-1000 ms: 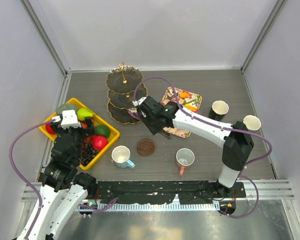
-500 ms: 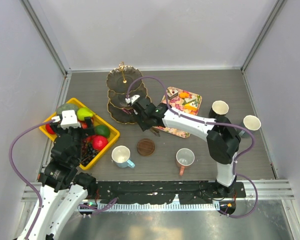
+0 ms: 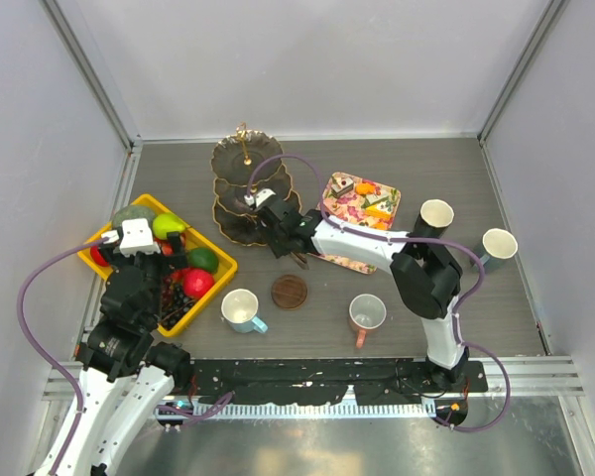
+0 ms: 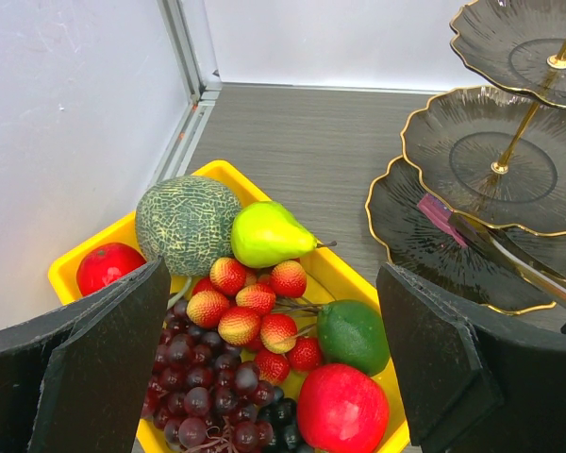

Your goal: Serve the afternoon tea

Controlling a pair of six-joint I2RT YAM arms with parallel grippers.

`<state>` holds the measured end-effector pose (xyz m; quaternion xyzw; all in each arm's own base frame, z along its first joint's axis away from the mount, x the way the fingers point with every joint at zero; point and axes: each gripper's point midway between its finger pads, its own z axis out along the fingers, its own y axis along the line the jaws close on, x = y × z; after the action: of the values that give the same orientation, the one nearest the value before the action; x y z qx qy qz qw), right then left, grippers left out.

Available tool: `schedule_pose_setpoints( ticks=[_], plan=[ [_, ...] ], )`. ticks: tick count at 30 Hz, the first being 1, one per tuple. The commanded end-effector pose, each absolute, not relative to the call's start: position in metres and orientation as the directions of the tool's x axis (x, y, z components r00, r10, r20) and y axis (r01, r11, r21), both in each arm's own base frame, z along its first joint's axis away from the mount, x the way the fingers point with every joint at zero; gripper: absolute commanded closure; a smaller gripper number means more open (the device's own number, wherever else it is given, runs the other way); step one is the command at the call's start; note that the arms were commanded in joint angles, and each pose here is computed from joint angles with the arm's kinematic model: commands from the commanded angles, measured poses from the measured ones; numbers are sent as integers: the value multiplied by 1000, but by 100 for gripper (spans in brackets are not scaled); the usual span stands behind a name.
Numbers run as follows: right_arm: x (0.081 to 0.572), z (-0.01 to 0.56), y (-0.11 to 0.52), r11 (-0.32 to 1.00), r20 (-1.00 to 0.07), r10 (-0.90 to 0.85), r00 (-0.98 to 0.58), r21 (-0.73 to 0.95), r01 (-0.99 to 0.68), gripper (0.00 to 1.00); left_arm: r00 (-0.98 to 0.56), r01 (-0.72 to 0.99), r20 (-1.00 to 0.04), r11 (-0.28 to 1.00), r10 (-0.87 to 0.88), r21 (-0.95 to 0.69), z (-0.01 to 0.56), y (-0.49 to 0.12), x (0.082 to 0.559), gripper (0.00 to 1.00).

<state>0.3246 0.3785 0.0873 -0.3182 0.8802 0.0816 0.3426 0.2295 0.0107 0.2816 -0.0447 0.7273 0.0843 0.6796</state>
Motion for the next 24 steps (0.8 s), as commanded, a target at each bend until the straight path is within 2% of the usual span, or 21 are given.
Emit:
schedule_pose_setpoints(
  ticks=[1,18,24],
  plan=[
    [338,103,394,802,-732,-441,-520,-60,-594,66,-14,-189,-1000,982,25,28,295,12,231,1],
    [344,80,393,811,-714,-457,-530,-88,-579,61,-12,-181,-1000,983,23,25,295,10,231,1],
    [343,82,393,811,-714,-456,-531,-86,-579,56,-17,-178,-1000,984,27,29,294,10,231,1]
  ],
)
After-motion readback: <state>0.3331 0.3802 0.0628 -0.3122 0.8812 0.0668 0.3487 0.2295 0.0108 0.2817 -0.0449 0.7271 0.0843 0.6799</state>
